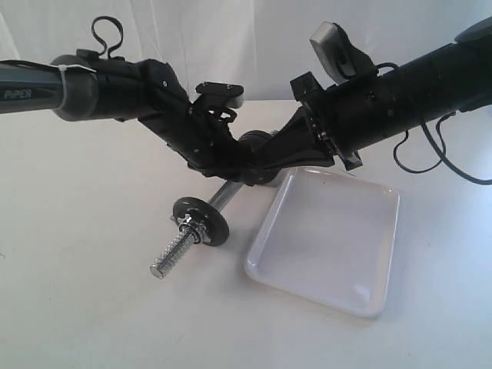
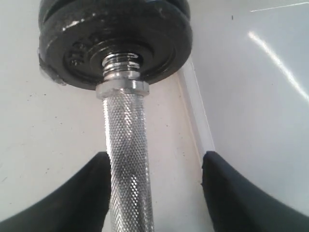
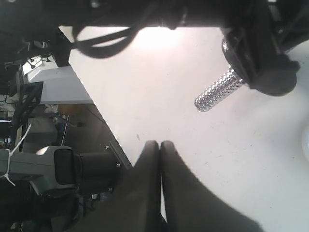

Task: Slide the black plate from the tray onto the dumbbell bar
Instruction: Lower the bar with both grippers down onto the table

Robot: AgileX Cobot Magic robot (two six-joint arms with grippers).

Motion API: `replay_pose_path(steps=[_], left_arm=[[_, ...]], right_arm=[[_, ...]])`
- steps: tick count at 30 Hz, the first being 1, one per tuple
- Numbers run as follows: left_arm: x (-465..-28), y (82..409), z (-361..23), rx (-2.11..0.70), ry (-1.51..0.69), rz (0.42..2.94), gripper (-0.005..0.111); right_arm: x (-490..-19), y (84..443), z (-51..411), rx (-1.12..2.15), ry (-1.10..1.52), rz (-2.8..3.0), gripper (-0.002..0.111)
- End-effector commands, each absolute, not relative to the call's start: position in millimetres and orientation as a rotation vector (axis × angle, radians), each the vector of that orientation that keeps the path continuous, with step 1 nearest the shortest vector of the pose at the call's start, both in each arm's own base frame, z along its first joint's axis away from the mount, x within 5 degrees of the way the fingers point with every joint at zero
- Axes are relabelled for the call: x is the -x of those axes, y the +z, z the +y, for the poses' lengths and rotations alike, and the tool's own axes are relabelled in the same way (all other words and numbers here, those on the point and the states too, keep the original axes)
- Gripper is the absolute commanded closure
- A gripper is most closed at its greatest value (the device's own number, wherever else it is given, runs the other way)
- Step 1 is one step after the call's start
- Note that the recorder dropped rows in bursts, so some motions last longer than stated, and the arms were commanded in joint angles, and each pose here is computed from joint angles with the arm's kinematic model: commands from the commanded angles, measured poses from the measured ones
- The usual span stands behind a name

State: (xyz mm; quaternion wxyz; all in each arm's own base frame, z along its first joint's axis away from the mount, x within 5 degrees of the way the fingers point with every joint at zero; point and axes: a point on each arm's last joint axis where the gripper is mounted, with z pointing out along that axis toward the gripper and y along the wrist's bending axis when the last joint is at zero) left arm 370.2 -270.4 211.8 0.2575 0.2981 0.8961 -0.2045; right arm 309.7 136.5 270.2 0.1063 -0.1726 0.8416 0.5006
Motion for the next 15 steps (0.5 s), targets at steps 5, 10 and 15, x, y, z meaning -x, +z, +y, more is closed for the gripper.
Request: replay_pose_path(steps=[5,10,15], left_arm=[[-363.6,255.0,-234.1,-0.811,-0.44,2.486,0.052],[-375.4,244.1,-220.5,-0.794,-0.379,2.511,0.053],[-387.4,212.8,-223.8,-0.773,-0.367,2.544,0.053]], right_arm=[[-305.4,284.5,134.9,0.527,1.471,2.428,0.108],[-301.9,289.8,133.9,0.557,1.447,2.415,0.108],[-302.0,289.6,133.9,0.557,1.447,2.415,0.108]])
